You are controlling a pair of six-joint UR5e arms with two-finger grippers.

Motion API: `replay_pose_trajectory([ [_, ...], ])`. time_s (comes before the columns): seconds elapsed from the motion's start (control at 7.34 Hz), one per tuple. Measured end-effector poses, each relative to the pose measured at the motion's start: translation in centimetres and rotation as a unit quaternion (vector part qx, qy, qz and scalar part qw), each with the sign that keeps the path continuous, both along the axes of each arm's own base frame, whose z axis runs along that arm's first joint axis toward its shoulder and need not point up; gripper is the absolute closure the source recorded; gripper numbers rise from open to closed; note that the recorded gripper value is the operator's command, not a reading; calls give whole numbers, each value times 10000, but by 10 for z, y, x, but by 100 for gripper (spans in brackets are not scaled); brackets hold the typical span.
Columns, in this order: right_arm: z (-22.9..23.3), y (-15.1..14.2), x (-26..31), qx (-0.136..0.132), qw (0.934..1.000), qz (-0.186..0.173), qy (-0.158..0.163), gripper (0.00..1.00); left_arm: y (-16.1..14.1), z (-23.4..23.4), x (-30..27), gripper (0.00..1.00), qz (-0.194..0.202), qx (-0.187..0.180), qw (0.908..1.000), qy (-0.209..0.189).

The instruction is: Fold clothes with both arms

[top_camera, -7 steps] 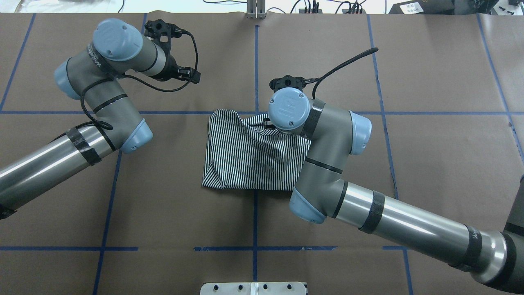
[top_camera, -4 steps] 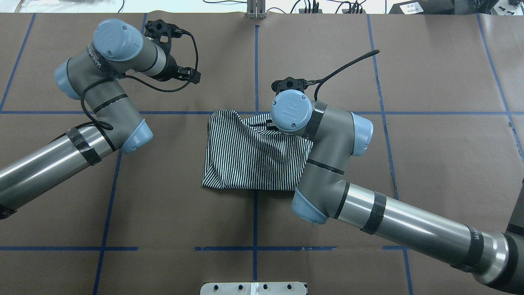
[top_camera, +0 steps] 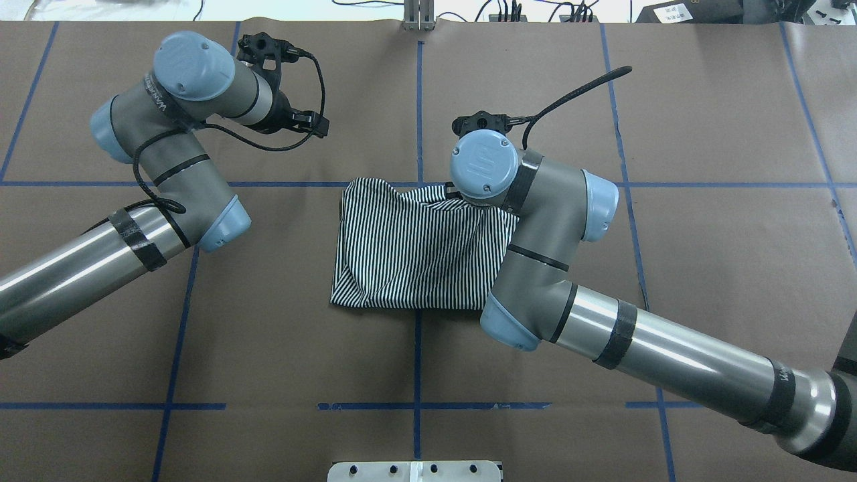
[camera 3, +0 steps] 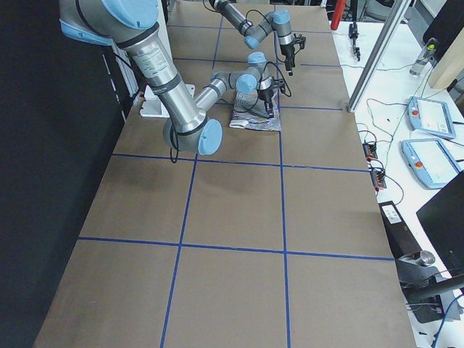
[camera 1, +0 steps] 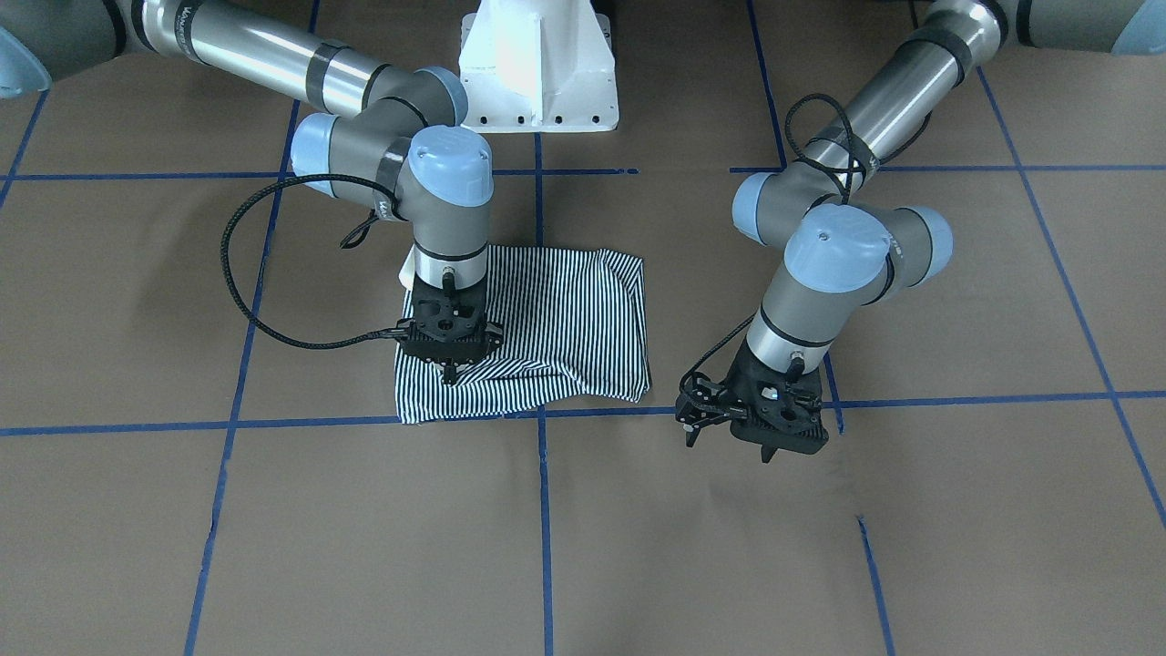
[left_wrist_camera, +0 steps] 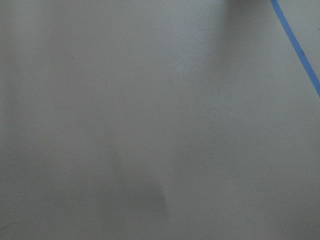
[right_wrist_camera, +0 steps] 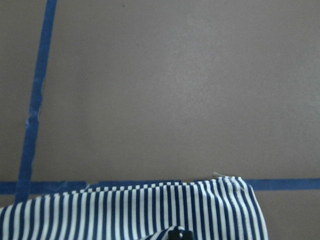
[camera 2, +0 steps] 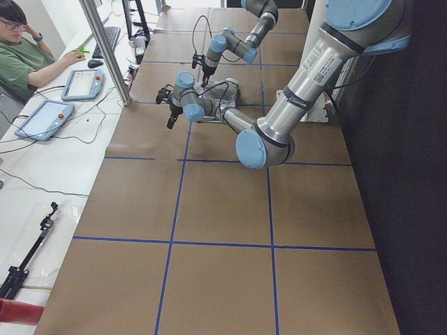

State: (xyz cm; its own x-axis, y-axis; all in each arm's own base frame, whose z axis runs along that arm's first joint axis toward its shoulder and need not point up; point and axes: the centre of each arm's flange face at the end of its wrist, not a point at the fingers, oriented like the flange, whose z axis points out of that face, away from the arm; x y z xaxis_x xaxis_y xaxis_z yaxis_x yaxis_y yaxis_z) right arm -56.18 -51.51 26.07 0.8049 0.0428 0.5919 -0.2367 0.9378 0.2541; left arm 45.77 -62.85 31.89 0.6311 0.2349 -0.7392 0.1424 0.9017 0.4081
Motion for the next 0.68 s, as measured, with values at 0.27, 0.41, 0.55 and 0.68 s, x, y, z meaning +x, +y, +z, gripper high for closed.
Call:
replay_pose_trajectory([
  [0.27, 9, -12, 8, -42, 9999, 87, 86, 1, 0, 0, 1, 0, 2, -1, 10000, 5],
  [0.41, 12, -14, 7, -51, 9999, 95, 107, 0, 1, 0, 1, 0, 5, 1, 10000, 7],
  [0.55, 12, -15, 7, -54, 9999, 97, 113, 0, 1, -1, 1, 0, 5, 3, 10000, 9],
  [0.68, 10, -20, 11, -59, 9999, 80, 87, 0, 2, -4, 0, 0, 5, 16, 10000, 25],
])
